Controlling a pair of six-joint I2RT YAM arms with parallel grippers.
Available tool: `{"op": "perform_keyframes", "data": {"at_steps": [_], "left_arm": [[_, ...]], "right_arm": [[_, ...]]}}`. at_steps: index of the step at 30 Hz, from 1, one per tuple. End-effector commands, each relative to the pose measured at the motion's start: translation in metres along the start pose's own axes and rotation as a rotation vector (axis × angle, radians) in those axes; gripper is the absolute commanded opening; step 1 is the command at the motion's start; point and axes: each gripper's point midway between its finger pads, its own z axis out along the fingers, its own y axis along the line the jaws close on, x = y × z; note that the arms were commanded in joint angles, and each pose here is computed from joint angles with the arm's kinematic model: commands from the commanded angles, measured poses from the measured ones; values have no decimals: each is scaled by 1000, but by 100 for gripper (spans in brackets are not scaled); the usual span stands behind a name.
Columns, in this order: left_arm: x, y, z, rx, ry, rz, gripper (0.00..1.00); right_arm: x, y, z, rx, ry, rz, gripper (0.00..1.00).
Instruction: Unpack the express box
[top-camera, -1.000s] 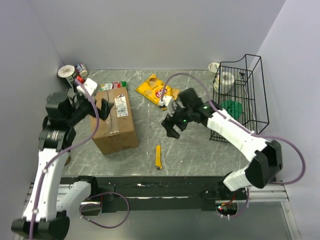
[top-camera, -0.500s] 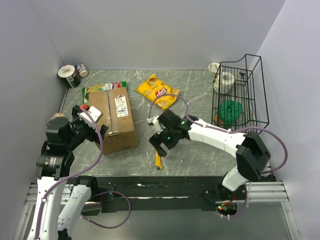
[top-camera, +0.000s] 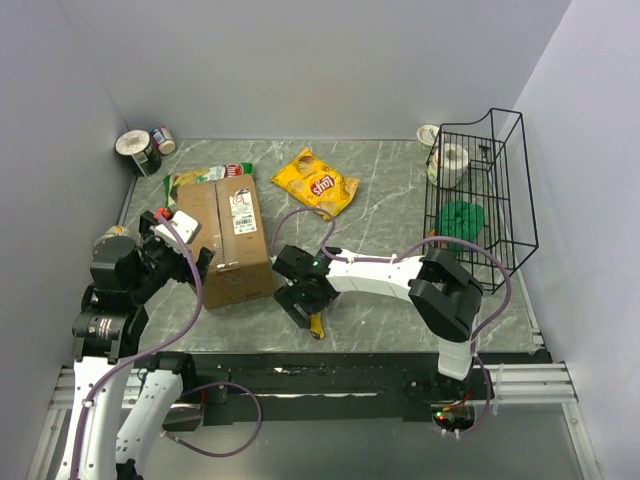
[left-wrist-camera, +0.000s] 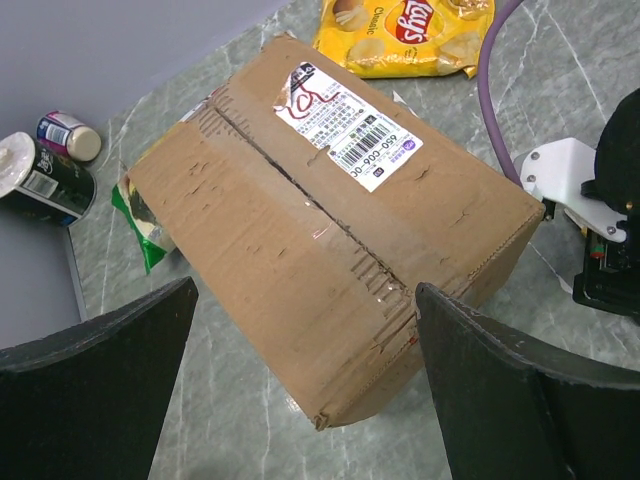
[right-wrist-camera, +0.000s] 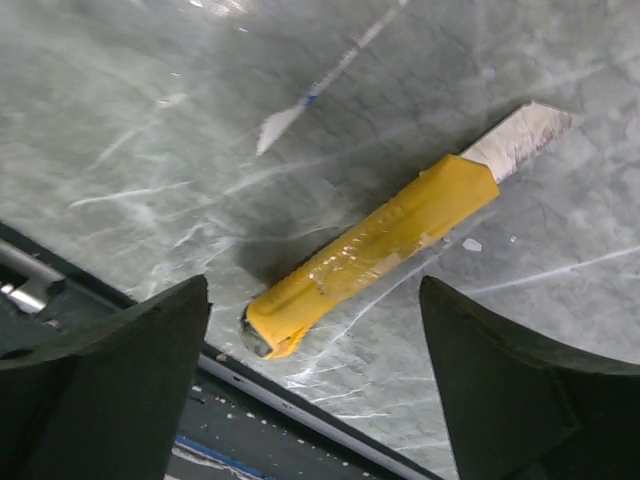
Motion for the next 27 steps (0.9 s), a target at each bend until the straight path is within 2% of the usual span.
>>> {"op": "perform_keyframes", "data": {"at_steps": [1,7,14,17,20,21,23,27], "left_arm": [[-13,5,-2,-30,-49,-15,96],[-22,7,-4,-46,-112,31,96],[-22,10,5,-40,-94,8,96],[-27,10,6,-37,-115,13,96],[-31,11,7,-33,-132,20,96],[-34,10,7,-29,-138,19,96],[-36,10,8,-23,-140,16,97],[-46,11,7,-12,-157,27,96]], "right_arm": [[-7,0,-4,64,-24,19,84],[14,-11,7,107,19,-23,71],[29,-27,14,152,38,-76,69],[38,-30,14,130,46,-107,64],[43,-26,11,76,52,-169,51],[45,-26,11,67,56,-181,43],[53,-25,12,41,81,-222,36],[63,-33,14,49,109,-262,13]]}}
